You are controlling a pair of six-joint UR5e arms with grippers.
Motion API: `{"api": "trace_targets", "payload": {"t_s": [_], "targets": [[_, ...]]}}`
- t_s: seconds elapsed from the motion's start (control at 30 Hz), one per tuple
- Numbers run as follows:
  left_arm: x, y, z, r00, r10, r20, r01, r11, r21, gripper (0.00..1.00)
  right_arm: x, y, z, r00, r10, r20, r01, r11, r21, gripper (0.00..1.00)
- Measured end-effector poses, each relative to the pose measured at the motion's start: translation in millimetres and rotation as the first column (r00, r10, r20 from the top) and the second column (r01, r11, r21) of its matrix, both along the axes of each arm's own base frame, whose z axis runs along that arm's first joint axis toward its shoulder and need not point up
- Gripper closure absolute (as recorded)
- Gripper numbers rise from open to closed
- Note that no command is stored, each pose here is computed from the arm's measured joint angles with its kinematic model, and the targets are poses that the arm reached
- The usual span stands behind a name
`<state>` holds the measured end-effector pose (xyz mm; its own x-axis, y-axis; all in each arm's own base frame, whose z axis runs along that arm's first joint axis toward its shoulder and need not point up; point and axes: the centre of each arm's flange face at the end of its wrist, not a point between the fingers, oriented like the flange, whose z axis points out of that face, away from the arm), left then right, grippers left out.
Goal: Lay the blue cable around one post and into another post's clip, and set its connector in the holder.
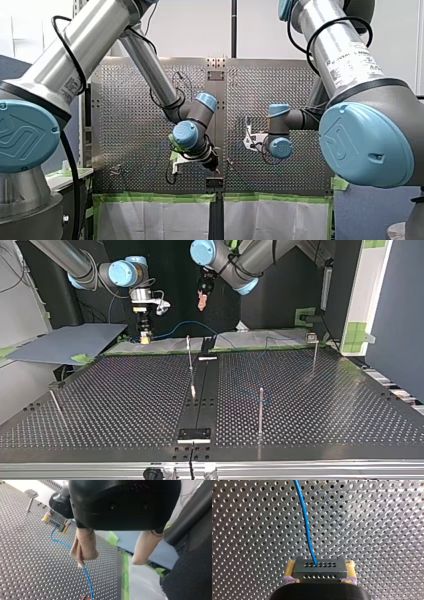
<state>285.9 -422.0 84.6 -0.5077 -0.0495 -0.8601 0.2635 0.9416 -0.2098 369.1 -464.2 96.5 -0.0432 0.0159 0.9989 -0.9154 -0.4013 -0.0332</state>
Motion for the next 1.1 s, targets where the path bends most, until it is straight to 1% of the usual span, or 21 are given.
{"api": "trace_targets", "payload": {"t_s": [0.13,0.23,0.5,0.7,0.9,1.0,1.1], "targets": [[11.7,-2.7,-16,0.9995,0.028,0.016,-0.028,0.9996,-0.012,0.0,3.4,1.9,1,0.9999,0.007,0.008,-0.007,1.0,-0.005,1.0],[17.2,-1.2,-30,0.9988,0.046,0.016,-0.046,0.9987,-0.023,0.0,5.9,3.6,1,0.9999,0.012,0.012,-0.012,0.9999,-0.007,1.0],[23.3,0.7,-51,0.9966,0.079,0.025,-0.077,0.9959,-0.047,0.0,12.4,9.6,1,0.9997,0.024,0.01,-0.024,0.9997,-0.002,1.0],[28.8,0.7,-54,0.993,0.106,0.053,-0.102,0.9923,-0.07,0.0,17.9,14.7,0,0.9994,0.034,0.009,-0.034,0.9994,0.001,1.0],[35.2,-0.1,-52,0.9872,0.126,0.098,-0.118,0.9896,-0.083,0.0,22.6,19.3,0,0.999,0.044,0.007,-0.044,0.999,0.004,1.0],[38.2,-2.3,-52,0.9859,0.127,0.108,-0.115,0.9872,-0.11,0.0,24.1,20.8,0,0.9989,0.046,0.007,-0.047,0.9989,0.005,1.0],[42.6,-7.1,-53,0.9853,0.127,0.114,-0.11,0.9834,-0.145,0.0,25.7,22.1,0,0.9987,0.05,0.007,-0.05,0.9988,0.004,1.0]]}}
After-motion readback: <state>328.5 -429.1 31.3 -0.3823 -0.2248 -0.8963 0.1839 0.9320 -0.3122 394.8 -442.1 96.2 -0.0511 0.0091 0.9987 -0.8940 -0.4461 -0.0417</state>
